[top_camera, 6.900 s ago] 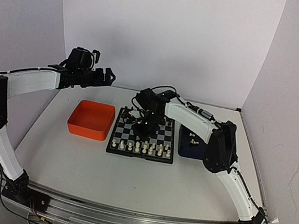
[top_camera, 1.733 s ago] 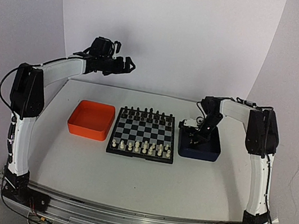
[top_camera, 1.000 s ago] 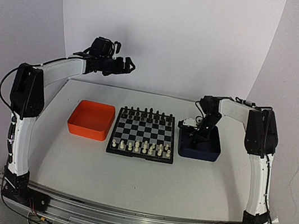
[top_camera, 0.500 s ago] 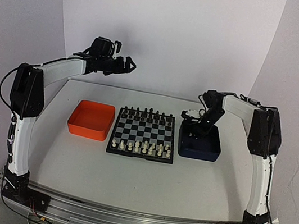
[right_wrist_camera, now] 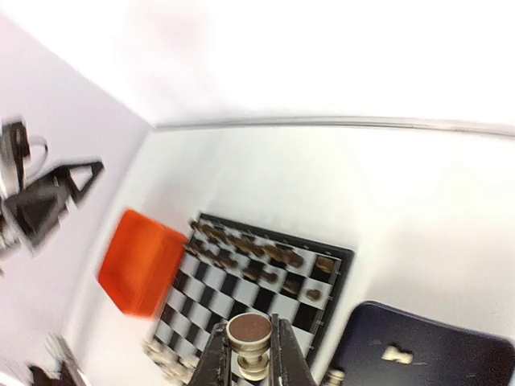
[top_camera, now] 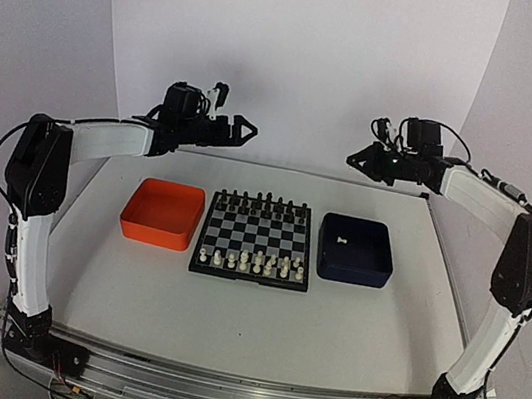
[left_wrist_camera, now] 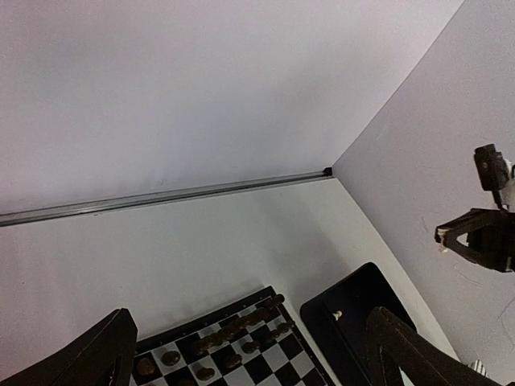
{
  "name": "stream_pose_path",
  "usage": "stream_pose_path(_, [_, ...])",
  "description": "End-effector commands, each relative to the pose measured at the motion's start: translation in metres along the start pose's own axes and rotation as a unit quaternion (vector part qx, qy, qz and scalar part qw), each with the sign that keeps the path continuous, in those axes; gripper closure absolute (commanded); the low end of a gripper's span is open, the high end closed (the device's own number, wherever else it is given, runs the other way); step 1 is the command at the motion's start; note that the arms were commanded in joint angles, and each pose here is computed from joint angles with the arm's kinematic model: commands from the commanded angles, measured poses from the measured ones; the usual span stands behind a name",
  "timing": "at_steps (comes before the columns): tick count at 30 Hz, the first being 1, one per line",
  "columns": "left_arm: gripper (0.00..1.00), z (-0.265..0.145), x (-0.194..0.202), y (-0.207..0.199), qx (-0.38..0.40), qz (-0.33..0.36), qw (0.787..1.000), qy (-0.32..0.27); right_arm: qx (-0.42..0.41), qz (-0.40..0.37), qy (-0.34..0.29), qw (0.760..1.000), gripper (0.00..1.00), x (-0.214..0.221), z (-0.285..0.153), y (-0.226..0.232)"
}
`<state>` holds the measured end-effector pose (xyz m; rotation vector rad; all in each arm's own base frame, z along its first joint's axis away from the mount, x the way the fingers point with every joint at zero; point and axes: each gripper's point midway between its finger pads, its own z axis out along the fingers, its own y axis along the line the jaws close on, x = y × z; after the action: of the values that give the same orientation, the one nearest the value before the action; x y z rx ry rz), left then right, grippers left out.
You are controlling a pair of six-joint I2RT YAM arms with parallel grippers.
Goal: Set up the chess pieces on the board
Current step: Pick up the chess piece from the storage box, then place the chess piece on the chessboard.
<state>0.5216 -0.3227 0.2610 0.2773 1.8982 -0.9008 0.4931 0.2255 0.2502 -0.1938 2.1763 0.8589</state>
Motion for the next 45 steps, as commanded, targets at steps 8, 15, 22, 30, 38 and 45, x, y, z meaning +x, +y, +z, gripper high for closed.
stream_pose_path(8, [0.03, -0.018, -0.033, -0.147, 0.152, 0.081, 0.979, -0.105, -0.132, 0.432, -0.113, 0.885, 1.00, -0.027, 0.010, 0.030])
stream_pose_path(15, [0.09, 0.006, 0.007, -0.194, 0.179, 0.104, 0.975, -0.078, -0.120, 0.471, -0.113, 0.867, 1.00, -0.002, 0.007, 0.051])
stream_pose_path(22, [0.19, 0.017, 0.035, -0.205, 0.210, 0.082, 0.974, -0.035, -0.129, 0.514, -0.079, 0.845, 1.00, 0.017, 0.015, 0.069])
stream_pose_path(30, [0.31, 0.018, 0.050, -0.201, 0.205, 0.066, 0.976, -0.011, -0.137, 0.515, -0.063, 0.844, 1.00, 0.028, 0.020, 0.087])
stream_pose_path(38, [0.42, 0.024, 0.061, -0.193, 0.193, 0.063, 0.979, 0.008, -0.140, 0.512, -0.071, 0.845, 1.00, 0.031, 0.012, 0.090])
stream_pose_path(45, [0.46, 0.026, 0.072, -0.189, 0.192, 0.062, 0.979, 0.023, -0.138, 0.511, -0.079, 0.845, 1.00, 0.030, 0.008, 0.089])
